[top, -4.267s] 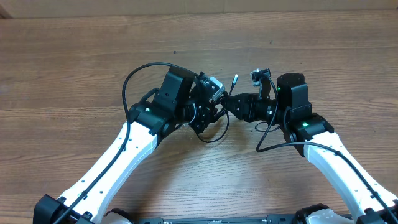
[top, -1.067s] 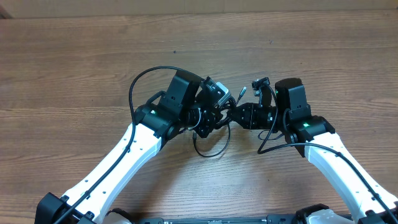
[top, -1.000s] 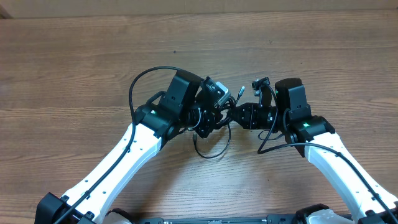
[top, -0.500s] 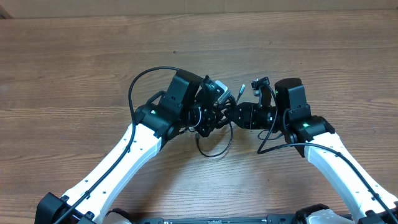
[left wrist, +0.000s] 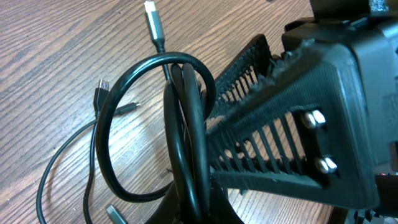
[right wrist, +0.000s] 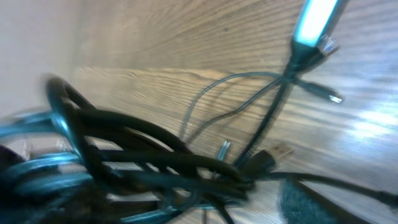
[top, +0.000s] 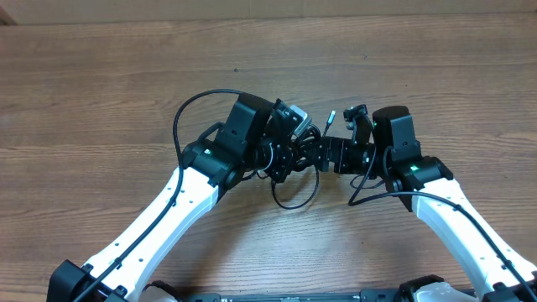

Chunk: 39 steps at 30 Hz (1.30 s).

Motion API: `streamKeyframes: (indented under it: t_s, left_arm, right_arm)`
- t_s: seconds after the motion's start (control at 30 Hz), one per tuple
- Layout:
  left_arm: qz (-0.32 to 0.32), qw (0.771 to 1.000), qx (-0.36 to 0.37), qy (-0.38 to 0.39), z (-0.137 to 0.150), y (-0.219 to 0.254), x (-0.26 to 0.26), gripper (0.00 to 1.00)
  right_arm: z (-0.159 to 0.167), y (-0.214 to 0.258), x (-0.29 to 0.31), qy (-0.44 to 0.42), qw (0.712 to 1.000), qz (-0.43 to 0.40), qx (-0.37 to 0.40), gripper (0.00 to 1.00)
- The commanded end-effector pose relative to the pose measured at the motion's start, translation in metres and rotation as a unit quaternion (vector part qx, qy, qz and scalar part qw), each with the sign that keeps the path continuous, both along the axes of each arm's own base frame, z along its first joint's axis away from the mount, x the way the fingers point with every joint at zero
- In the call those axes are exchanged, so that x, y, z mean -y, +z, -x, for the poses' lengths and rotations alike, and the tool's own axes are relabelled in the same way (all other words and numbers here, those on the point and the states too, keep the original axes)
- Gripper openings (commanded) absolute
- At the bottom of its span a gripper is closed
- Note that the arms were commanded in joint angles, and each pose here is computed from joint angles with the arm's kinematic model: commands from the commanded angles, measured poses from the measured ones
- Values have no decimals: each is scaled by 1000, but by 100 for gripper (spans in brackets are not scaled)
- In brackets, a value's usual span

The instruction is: Untangle cables

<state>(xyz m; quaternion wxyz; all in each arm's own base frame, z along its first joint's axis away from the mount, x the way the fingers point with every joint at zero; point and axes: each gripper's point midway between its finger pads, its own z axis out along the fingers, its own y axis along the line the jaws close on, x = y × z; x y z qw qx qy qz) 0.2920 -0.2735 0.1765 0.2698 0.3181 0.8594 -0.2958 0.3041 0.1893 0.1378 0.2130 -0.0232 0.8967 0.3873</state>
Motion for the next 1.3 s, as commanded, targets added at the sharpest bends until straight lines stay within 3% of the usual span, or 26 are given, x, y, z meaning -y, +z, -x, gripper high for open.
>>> streamKeyframes:
  t_s: [0.0, 0.07, 0.13, 0.2, 0.3, 0.53, 0.63, 0.67, 0.77, 0.83, 1.03, 1.27]
  left_arm:
    - [20, 1000, -1, -11, 4, 11, 8, 4]
    - [21, 1000, -3, -9, 4, 11, 8, 4]
    - [21, 1000, -2, -9, 4, 11, 8, 4]
    - [21, 1000, -2, -9, 4, 11, 8, 4]
    - [22, 1000, -3, -9, 4, 11, 8, 4]
    - [26, 1000, -14, 3, 4, 11, 8, 4]
    - [26, 1000, -14, 3, 4, 11, 8, 4]
    - [26, 1000, -16, 4, 4, 11, 8, 4]
    - [26, 999, -20, 6, 5, 10, 8, 4]
    - [26, 999, -19, 6, 4, 11, 8, 4]
    - [28, 999, -16, 6, 3, 12, 9, 4]
    - [34, 999, -33, 21, 3, 12, 8, 4]
  right_arm:
    - [1, 12, -9, 18, 1000, -15, 14, 73]
    - [1, 12, -9, 18, 1000, -15, 14, 63]
    - [1, 12, -9, 18, 1000, -15, 14, 63]
    - [1, 12, -9, 18, 1000, -15, 14, 70]
    - [1, 12, -9, 18, 1000, -15, 14, 62]
    - [1, 12, -9, 18, 1000, -15, 14, 63]
    - [1, 12, -9, 18, 1000, -15, 14, 67]
    - [1, 12, -9, 18, 1000, -15, 14, 66]
    - [1, 12, -9, 18, 1000, -15, 14, 45]
    - [1, 12, -9, 18, 1000, -15, 14, 45]
    - [1, 12, -8, 18, 1000, -14, 12, 57]
    - [-2, 15, -9, 18, 999, -18, 25, 58]
